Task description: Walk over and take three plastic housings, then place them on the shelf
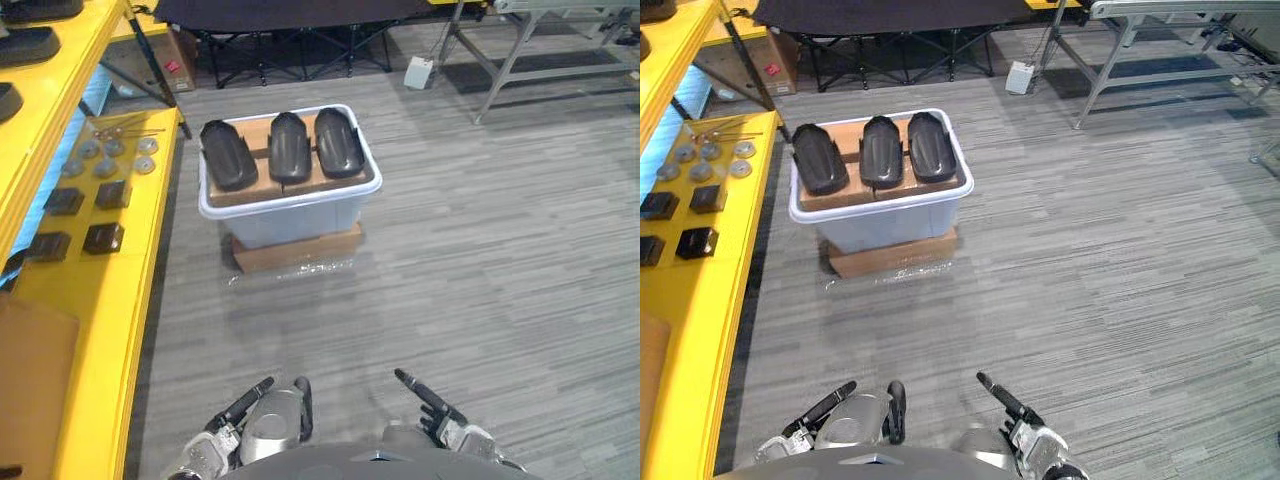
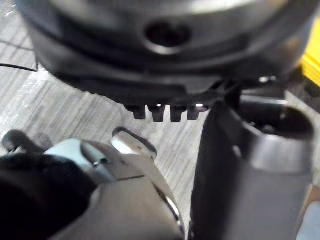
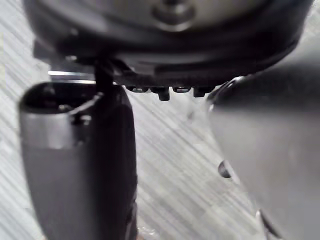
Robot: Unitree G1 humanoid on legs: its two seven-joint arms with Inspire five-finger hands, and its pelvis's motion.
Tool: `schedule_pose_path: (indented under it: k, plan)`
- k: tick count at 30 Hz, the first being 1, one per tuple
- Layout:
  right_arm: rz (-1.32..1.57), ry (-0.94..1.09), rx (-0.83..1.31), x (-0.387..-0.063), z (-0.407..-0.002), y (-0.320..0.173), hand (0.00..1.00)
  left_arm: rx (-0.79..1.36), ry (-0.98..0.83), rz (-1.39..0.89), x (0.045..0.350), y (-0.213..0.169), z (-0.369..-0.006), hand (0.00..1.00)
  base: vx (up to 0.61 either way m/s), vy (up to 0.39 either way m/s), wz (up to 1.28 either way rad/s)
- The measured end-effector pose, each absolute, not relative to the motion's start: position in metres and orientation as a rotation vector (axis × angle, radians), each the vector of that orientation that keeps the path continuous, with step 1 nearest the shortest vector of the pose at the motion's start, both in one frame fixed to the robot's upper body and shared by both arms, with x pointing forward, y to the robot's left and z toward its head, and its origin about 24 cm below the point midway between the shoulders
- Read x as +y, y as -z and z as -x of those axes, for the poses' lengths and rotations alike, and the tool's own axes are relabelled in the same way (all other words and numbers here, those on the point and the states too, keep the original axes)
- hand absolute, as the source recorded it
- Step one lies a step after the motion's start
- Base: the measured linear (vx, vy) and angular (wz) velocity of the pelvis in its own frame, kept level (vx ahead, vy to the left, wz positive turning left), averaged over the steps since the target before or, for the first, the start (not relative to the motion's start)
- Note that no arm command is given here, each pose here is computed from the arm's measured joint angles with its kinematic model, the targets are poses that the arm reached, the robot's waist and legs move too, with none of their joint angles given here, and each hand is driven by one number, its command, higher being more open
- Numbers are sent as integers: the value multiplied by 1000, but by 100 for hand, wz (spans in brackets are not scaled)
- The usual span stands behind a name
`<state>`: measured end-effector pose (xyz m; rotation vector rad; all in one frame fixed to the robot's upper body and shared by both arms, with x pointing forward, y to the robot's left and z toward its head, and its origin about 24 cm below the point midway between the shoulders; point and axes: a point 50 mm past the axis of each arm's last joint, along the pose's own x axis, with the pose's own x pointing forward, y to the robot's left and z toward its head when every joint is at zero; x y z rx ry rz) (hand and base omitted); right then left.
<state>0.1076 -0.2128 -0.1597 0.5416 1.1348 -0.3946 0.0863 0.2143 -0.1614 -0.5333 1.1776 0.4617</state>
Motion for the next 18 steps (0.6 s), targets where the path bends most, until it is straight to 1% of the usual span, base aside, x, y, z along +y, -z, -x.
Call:
schedule_pose_path:
  k: [4,6,8,11,12,14,16,18]
  plan:
    - [-475,345,1129,-215,-107,159,100,1181,-469,489,213,162,-86,100,395,-30,27]
    - [-487,362,1122,-217,-107,159,100,1173,-431,477,208,161,-93,100,398,-181,45]
    - [-513,377,1115,-216,-106,159,100,1168,-434,488,208,160,-97,100,366,-264,33]
    - [-511,376,1134,-214,-93,162,100,1170,-484,525,209,161,-89,100,462,-469,42]
    - [-474,401,1128,-224,-90,160,100,1185,-498,536,197,164,-86,100,427,-420,48]
    - [-459,417,1112,-226,-89,160,100,1176,-514,532,195,164,-86,100,280,-308,54]
    - [-447,460,1094,-231,-82,159,100,1143,-544,537,189,164,-89,100,337,-428,84]
    - [-411,513,1084,-237,-73,159,100,1089,-576,552,187,162,-91,100,282,-282,85]
